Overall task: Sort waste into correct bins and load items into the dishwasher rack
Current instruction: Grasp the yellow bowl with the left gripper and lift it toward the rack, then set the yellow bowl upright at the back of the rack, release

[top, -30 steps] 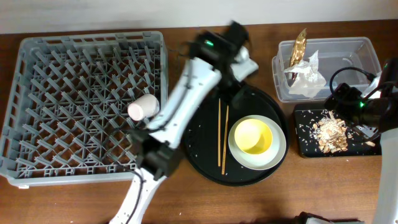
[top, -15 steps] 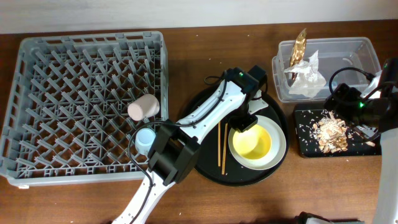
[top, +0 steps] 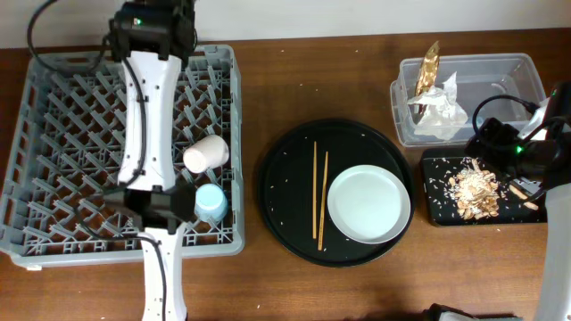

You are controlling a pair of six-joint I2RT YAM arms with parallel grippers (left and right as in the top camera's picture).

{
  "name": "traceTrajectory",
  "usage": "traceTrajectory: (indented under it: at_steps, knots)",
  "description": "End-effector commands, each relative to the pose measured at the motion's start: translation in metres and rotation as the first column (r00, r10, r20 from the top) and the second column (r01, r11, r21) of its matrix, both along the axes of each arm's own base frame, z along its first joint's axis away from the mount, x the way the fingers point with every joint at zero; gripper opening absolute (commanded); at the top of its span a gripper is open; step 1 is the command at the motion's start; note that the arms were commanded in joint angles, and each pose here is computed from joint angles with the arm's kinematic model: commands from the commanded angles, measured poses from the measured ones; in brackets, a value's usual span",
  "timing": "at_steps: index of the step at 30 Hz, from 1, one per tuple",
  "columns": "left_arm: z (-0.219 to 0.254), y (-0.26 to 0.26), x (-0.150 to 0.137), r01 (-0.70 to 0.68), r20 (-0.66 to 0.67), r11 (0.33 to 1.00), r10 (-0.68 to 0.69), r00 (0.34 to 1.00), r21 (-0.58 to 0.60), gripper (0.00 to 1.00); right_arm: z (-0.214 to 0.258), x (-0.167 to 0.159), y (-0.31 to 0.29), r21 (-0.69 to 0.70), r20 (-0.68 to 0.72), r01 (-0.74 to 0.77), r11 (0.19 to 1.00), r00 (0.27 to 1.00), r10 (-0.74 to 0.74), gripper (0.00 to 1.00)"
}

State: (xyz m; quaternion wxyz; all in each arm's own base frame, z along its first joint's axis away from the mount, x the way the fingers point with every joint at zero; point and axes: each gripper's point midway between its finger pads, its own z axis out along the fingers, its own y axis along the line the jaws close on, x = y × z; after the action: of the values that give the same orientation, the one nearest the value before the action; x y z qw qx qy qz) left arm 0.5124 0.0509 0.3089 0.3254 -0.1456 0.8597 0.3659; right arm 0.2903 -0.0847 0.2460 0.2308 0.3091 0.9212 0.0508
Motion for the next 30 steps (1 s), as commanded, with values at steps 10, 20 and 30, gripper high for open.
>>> traceTrajectory:
  at_steps: [10, 20, 30]
  knots:
    - [-0.122, -0.048, 0.048, 0.019, -0.149, 0.981, 0.011, 0.989, 0.193, 0.0, -0.024, 0.01, -0.007, 0.002, -0.078, -0.013, 1.0, 0.997, 0.014, 0.93]
    - [-0.165, -0.072, 0.039, 0.104, -0.291, 0.993, -0.084, 0.953, 0.053, 0.0, -0.024, 0.009, -0.007, 0.003, -0.081, -0.013, 1.0, 0.997, 0.013, 0.93]
    - [-0.178, -0.094, 0.014, 0.174, -0.443, 0.976, -0.1, 0.891, 0.129, 0.0, -0.024, 0.01, -0.007, -0.002, -0.078, -0.023, 1.0, 0.997, 0.023, 0.94]
